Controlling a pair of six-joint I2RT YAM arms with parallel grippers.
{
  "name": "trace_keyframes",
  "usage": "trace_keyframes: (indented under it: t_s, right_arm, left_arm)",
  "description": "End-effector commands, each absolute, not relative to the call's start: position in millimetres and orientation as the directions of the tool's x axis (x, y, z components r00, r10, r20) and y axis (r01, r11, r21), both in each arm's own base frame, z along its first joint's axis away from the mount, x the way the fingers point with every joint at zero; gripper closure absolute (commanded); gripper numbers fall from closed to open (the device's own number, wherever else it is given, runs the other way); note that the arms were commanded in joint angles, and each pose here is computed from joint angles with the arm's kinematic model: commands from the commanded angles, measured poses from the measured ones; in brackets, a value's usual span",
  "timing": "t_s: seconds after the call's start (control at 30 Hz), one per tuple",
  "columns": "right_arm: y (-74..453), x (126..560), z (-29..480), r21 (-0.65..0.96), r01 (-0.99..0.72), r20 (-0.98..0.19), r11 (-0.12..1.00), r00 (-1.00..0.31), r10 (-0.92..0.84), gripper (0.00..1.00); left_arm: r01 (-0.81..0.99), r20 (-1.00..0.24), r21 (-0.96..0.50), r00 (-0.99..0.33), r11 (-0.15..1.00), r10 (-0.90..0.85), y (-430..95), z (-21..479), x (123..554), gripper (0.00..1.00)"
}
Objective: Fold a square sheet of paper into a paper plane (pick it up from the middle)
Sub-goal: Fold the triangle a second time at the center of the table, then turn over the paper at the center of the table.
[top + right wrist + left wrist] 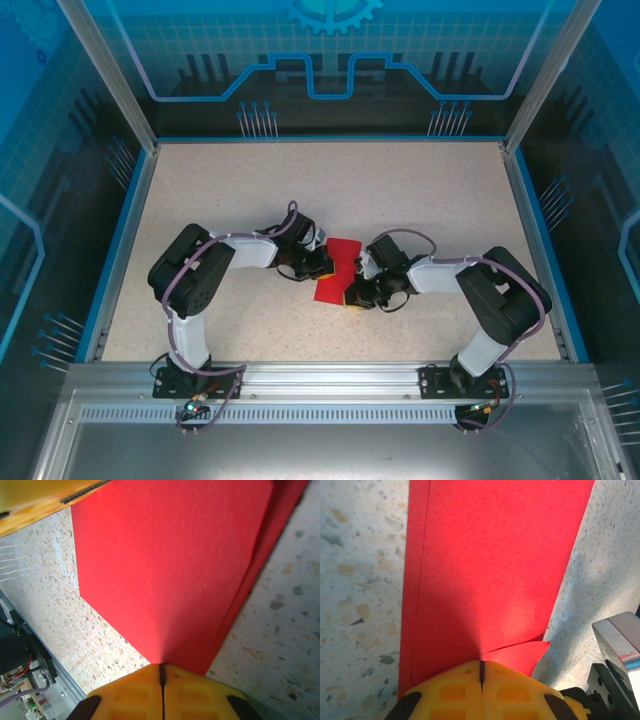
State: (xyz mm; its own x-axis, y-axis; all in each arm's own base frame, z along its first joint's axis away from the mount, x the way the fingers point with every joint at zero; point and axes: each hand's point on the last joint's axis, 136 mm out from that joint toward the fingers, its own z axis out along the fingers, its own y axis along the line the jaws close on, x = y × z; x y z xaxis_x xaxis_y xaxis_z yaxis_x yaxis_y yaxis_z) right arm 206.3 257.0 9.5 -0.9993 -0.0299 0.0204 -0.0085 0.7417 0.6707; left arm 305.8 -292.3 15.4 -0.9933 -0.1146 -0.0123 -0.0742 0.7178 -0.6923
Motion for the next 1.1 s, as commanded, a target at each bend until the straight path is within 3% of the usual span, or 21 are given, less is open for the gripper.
trace_keyframes:
  t_s: [0.0, 0.1, 0.23, 0.37, 1.07]
  right_arm:
    - [246, 200, 8, 0.654, 0.037, 0.048, 0.756, -0.999, 0.007, 0.93]
    - [245, 218, 27, 0.663, 0.014, -0.024, 0.748, -0.999, 0.040, 0.91]
    - [224, 239, 32, 0.606, 0.050, -0.082, 0.794, -0.989, 0.125, 0.73]
    - [218, 252, 31, 0.615, 0.080, -0.090, 0.784, -0.981, 0.171, 0.66]
    - [239, 269, 17, 0.658, 0.110, -0.037, 0.744, -0.983, 0.178, 0.65]
  left_arm:
    - [-0.056, -0.018, -0.677, -0.996, 0.734, -0.092, -293, 14, 304, 0.95]
    - [-0.048, -0.031, -0.687, -0.995, 0.725, -0.095, -294, 23, 305, 0.94]
    - [-0.029, -0.071, -0.692, -0.992, 0.721, -0.107, -294, 38, 310, 0.92]
    - [-0.017, -0.085, -0.705, -0.990, 0.709, -0.108, -297, 47, 313, 0.89]
    - [-0.040, -0.048, -0.678, -0.994, 0.734, -0.099, -295, 29, 310, 0.91]
